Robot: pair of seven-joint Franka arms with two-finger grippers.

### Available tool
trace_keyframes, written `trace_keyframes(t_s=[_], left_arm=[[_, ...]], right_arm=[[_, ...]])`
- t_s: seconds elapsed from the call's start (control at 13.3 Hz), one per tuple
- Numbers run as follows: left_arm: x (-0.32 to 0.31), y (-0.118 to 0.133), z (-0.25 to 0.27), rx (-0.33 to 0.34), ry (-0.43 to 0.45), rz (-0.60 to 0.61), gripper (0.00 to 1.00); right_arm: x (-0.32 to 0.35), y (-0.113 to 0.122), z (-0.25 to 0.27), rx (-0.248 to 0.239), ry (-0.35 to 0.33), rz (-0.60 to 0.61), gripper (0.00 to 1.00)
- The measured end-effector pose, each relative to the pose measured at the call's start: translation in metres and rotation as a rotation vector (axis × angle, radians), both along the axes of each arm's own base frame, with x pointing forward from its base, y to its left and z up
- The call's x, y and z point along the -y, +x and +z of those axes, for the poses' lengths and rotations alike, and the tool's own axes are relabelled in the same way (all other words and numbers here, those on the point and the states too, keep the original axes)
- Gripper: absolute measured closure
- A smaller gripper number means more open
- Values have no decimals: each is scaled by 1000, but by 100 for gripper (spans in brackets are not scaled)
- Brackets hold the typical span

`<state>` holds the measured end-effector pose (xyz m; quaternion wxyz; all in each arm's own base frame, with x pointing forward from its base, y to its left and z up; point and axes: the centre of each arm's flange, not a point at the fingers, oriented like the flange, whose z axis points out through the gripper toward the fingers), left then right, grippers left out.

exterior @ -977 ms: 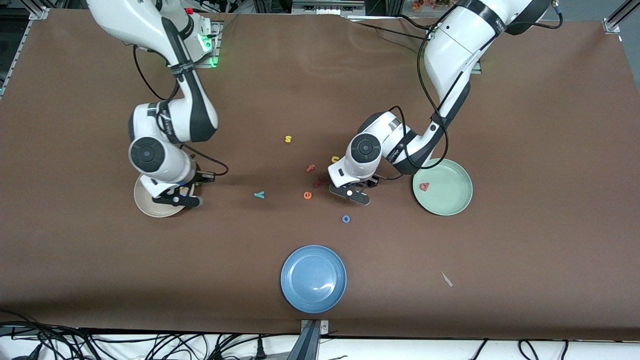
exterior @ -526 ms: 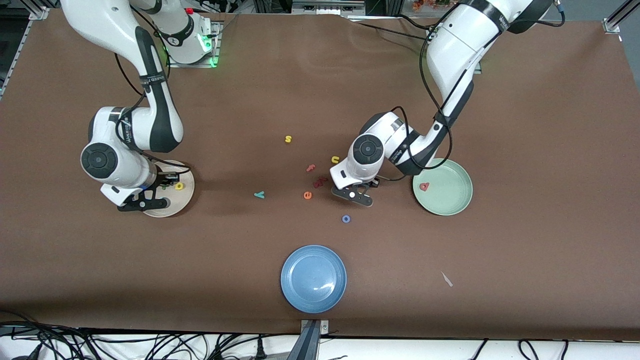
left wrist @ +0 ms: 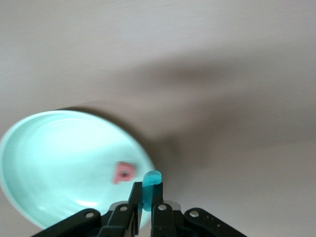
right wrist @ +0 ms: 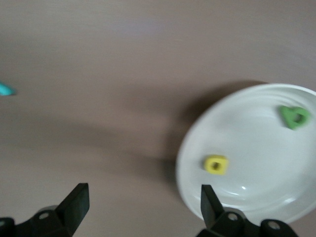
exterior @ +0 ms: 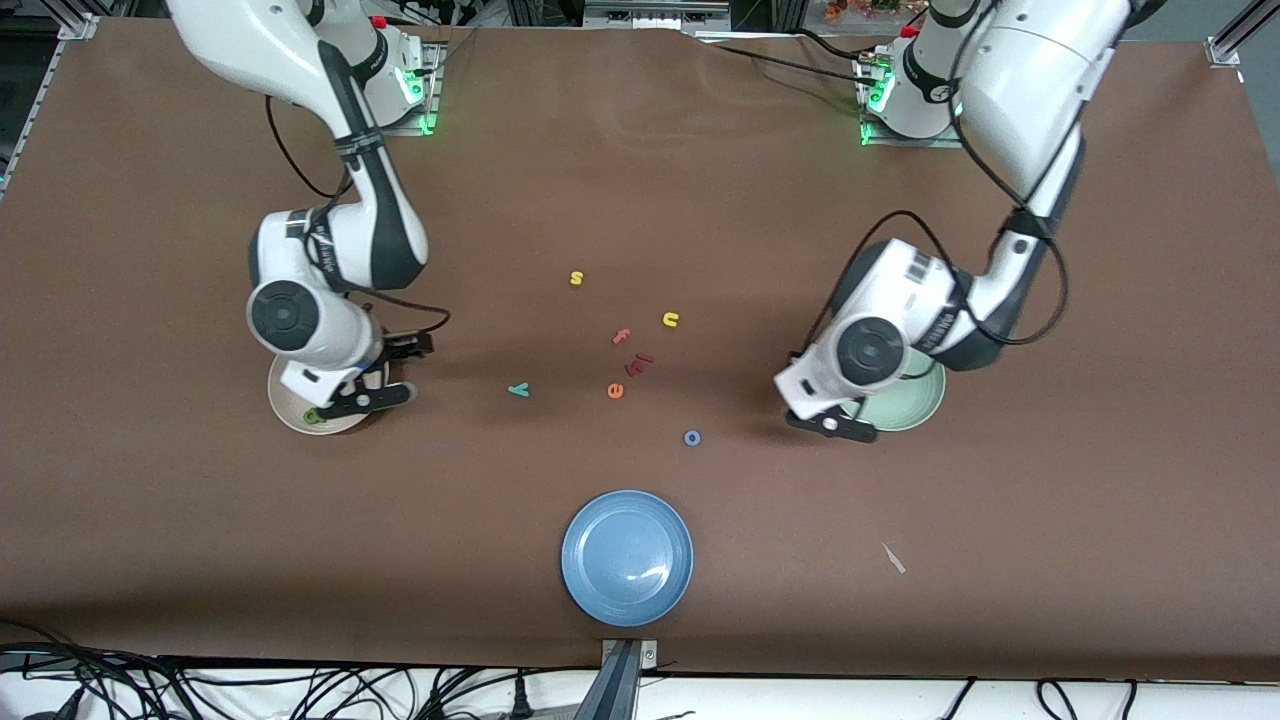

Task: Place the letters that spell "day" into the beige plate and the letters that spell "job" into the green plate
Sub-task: 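Drop the d in the beige plate while the left gripper drops the r, then grasp the teal y with the right gripper while the left gripper grasps the blue o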

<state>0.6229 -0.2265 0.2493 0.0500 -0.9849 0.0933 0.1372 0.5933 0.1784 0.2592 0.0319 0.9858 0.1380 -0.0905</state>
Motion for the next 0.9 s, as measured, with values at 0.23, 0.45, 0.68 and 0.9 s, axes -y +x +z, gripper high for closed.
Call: trace_keyframes(t_s=[0.23, 0.45, 0.68, 0.9], left_arm=[[-39, -3, -24, -53, 14, 43, 92], [-54, -3, -36, -75, 17, 64, 77], [-41, 1, -24, -48, -3, 51, 43], [0, 9, 8, 18, -47, 46, 14]], right_arm=[[-45, -9, 0, 3, 49, 160, 0], [-75, -10, -8, 64, 109, 416, 0], [-100, -15, -30, 101, 139, 617, 0], [-114, -17, -50, 129, 142, 745, 0]])
